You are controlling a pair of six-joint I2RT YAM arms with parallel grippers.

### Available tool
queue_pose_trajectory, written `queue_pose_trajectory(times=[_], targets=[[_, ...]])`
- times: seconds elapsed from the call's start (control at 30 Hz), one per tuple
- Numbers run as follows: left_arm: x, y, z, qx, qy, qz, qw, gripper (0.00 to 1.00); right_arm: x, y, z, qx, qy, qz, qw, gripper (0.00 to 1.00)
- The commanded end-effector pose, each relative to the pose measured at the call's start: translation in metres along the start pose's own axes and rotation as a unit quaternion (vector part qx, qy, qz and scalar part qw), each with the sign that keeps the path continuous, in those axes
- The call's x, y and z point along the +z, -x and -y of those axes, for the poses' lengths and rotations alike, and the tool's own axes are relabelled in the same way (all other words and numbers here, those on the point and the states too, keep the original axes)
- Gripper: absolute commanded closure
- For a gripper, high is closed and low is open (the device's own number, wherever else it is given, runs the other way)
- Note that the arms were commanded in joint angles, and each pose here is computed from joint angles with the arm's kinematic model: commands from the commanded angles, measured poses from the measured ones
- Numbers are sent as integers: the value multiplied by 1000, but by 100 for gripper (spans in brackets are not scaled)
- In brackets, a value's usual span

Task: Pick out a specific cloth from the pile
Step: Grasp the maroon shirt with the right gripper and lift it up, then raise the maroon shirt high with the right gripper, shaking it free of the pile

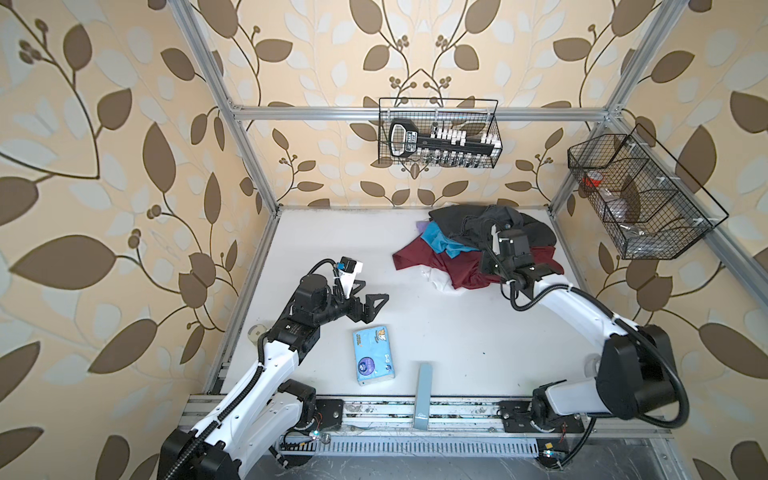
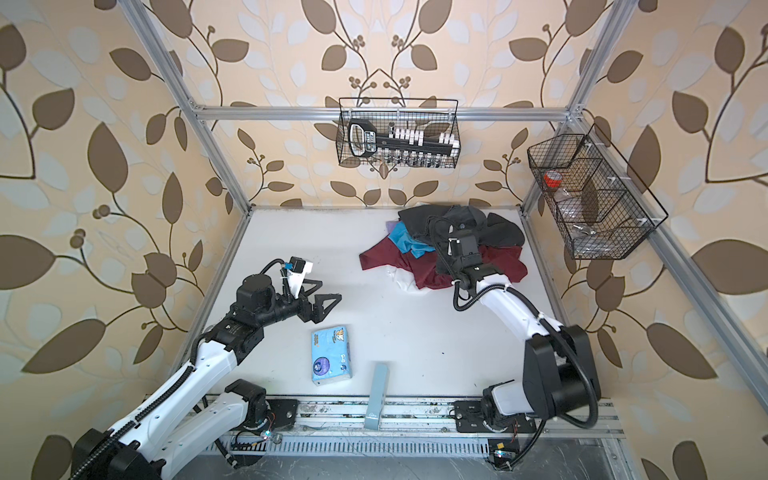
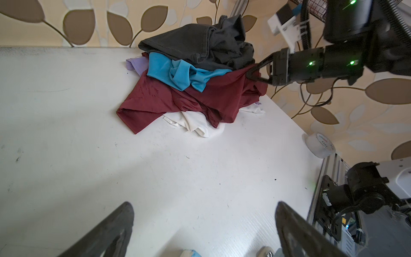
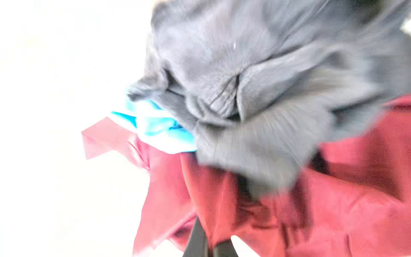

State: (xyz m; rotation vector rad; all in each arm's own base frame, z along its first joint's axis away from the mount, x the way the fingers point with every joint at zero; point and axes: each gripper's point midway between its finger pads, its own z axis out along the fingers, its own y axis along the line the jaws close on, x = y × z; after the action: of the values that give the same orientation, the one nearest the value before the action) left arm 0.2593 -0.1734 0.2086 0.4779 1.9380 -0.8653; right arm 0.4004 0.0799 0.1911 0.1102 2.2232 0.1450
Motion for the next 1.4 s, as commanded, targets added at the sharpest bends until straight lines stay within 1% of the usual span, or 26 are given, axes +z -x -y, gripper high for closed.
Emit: queue_pose_trajectory(times=[0.0, 0.27, 0.53, 0.63, 0.77, 0.93, 1.07, 1.17, 1.3, 1.37], targets=[[-4, 14, 8, 22, -4, 19, 1000, 1, -38, 37, 1, -13, -13, 52, 998, 100], [-5, 15, 11, 24, -4, 21, 999, 1, -119, 97, 3, -14, -16, 144, 989, 100], [-6, 16, 14, 29, -2, 23, 999, 1, -189, 142, -8, -1, 20, 227, 974, 100], [-6, 16, 14, 30, 0, 23, 999, 1, -210, 156, -15, 0, 44, 252, 967, 100], [-7, 17, 13, 29, 3, 24, 999, 1, -239, 180, -35, -3, 101, 287, 953, 100], [-7, 16, 13, 29, 6, 25, 999, 1, -270, 212, -48, -8, 132, 327, 936, 100], [-7, 16, 13, 31, 8, 25, 999, 1, -299, 236, -58, -14, 158, 366, 917, 100], [-7, 16, 13, 31, 8, 25, 999, 1, -329, 257, -67, -18, 186, 403, 896, 100], [-6, 15, 12, 32, 10, 24, 999, 1, -373, 283, -86, -25, 245, 441, 863, 100], [-6, 16, 12, 32, 10, 25, 999, 1, -397, 293, -96, -30, 280, 457, 844, 100]])
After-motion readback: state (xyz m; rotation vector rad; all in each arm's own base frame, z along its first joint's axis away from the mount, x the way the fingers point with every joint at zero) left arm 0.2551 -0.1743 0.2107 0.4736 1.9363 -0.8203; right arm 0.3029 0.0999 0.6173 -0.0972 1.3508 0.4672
